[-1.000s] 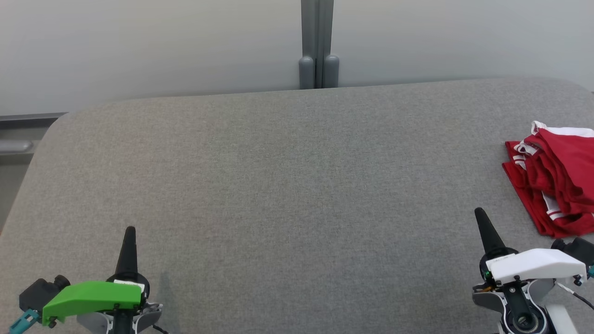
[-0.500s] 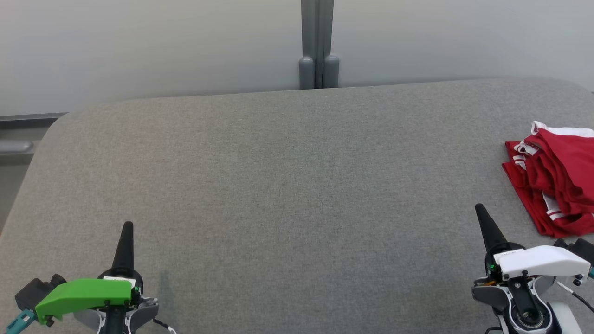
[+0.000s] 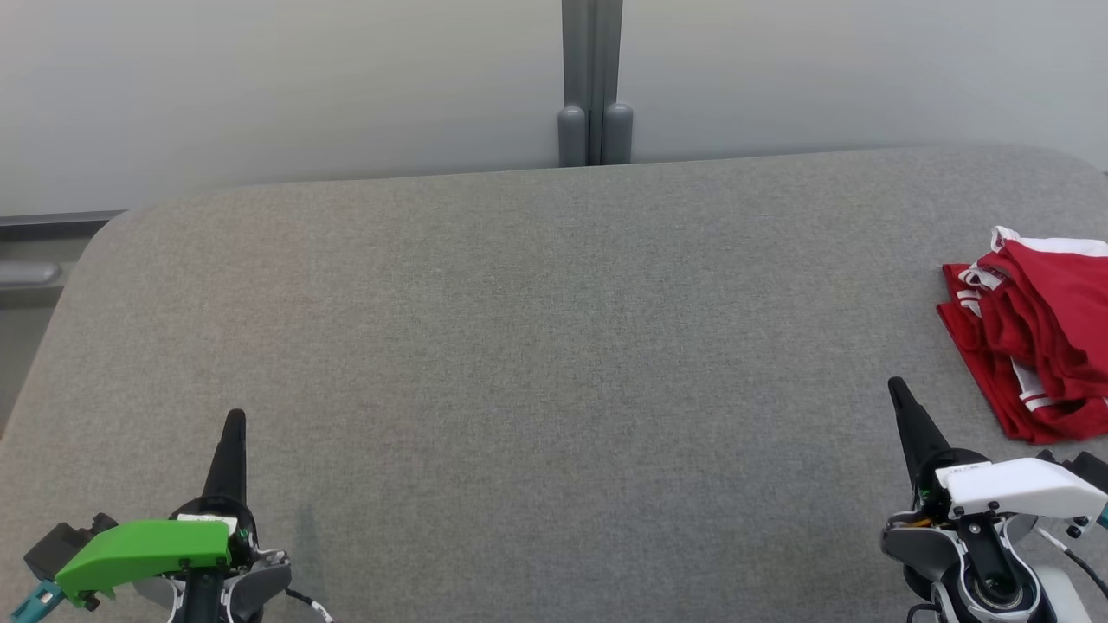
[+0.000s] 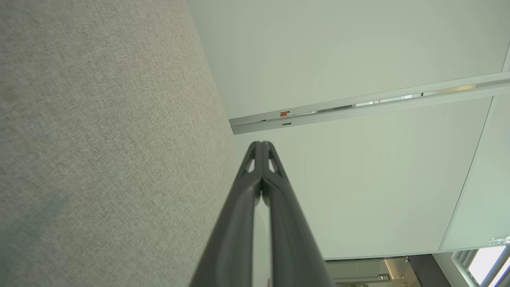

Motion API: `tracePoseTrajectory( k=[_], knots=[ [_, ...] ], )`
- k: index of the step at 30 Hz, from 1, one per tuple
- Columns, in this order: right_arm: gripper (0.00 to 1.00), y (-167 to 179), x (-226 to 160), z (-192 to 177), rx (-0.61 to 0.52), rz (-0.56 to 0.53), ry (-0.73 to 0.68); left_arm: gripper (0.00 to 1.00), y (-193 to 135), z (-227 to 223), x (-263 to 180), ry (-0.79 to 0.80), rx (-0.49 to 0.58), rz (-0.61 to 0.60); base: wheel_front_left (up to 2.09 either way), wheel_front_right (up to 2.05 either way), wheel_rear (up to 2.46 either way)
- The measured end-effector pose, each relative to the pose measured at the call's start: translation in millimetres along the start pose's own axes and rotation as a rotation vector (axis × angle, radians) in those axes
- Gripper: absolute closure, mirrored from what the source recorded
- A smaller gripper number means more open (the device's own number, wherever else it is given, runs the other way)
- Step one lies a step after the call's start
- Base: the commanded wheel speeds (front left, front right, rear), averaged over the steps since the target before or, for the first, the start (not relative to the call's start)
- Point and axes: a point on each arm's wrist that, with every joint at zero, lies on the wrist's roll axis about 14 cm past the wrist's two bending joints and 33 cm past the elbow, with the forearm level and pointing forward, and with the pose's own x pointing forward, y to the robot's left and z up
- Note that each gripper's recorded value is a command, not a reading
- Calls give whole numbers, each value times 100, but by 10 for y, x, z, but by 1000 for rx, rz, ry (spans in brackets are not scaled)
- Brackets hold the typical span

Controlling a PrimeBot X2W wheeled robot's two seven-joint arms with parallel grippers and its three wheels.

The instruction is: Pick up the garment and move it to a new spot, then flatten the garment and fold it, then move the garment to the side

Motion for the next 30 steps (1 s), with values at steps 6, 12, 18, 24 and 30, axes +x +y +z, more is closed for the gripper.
tracePoseTrajectory(
  k=[6,12,18,24,30],
  knots=[
    [100,17,9,10,49,7,-2,100,-19,5,2,2,-42,-8,0,0,0],
    [100,31,15,19,96,14,-6,100,-38,11,4,4,-78,-15,0,0,0],
    [100,44,20,26,141,20,-7,100,-62,20,8,6,-115,-25,0,0,0],
    [100,67,32,36,184,30,-8,100,-92,29,15,8,-149,-36,0,0,0],
    [100,70,33,39,201,32,-9,100,-112,39,21,5,-167,-43,0,0,0]
  ],
)
